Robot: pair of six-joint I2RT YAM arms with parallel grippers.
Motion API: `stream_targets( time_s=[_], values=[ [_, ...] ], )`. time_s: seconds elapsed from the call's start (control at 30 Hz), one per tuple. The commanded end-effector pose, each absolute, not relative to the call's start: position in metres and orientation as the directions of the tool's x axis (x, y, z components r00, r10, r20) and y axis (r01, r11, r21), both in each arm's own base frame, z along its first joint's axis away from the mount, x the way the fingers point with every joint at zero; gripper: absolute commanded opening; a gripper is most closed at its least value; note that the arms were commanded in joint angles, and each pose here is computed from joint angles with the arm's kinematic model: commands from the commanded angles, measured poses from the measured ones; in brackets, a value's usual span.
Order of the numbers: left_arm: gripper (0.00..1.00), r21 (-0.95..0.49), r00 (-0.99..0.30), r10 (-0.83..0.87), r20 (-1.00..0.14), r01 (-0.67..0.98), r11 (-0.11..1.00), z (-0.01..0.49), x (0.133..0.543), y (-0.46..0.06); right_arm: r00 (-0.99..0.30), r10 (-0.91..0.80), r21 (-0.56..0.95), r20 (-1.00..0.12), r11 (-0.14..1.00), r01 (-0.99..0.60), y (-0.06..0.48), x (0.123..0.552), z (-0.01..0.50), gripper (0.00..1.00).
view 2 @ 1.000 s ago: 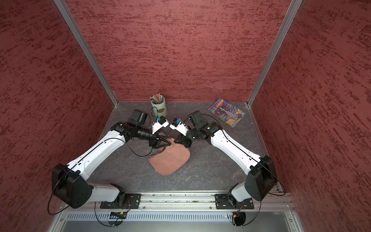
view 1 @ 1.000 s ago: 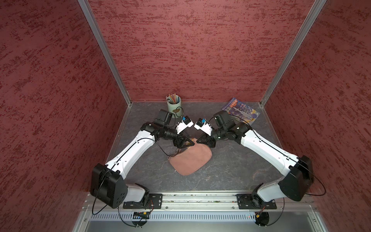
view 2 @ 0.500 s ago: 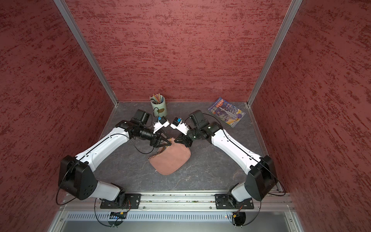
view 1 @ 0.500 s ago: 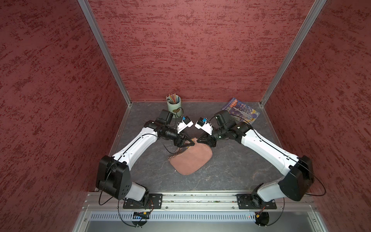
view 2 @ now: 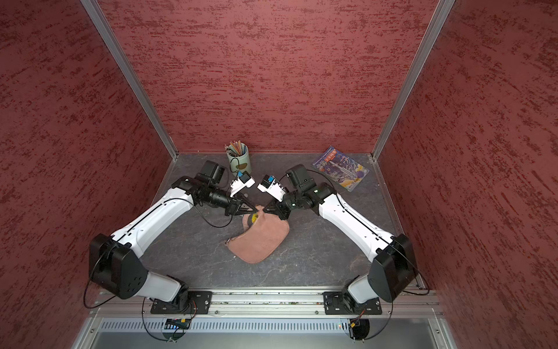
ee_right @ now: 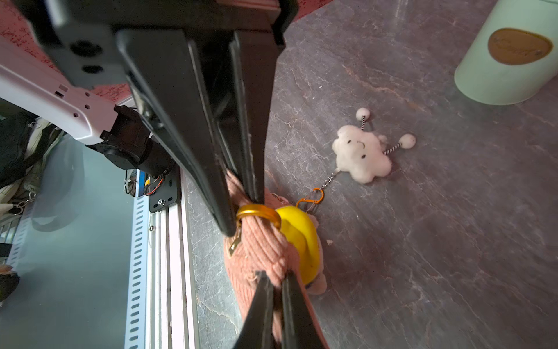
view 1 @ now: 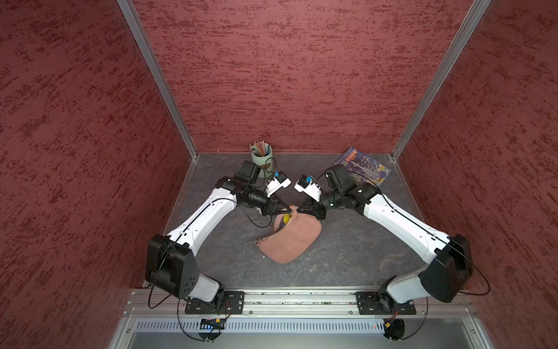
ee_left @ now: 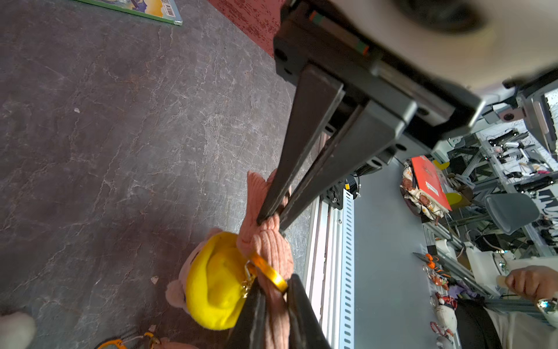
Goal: Remove the decoration from the bag
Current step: Pick up the bag from the center of the board.
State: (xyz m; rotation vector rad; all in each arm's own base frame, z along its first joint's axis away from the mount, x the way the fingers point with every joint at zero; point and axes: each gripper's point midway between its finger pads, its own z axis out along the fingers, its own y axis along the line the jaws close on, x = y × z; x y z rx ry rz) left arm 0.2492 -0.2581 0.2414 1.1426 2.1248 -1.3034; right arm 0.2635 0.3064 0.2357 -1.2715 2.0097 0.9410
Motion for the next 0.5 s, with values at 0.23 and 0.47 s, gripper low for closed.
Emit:
stream_targets(
  time_s=[0.23, 0.47],
  values=[
    [0.05, -0.707, -0.741, 0.406, -0.535, 0.656, 0.265, 0.248, 0.249, -0.264, -0.340, -0.428, 0.050, -0.838, 0.560, -0.827, 0.291, 0.332, 0.251, 0.01],
    [0.00, -0.804, -0.864, 0.310, -0.397, 0.490, 0.337, 0.238, 0.269, -0.258, -0.363, -0.313, 0.104, -0.878, 0.616, -0.781, 0.290, 0.337, 0.256, 0.22]
  ],
)
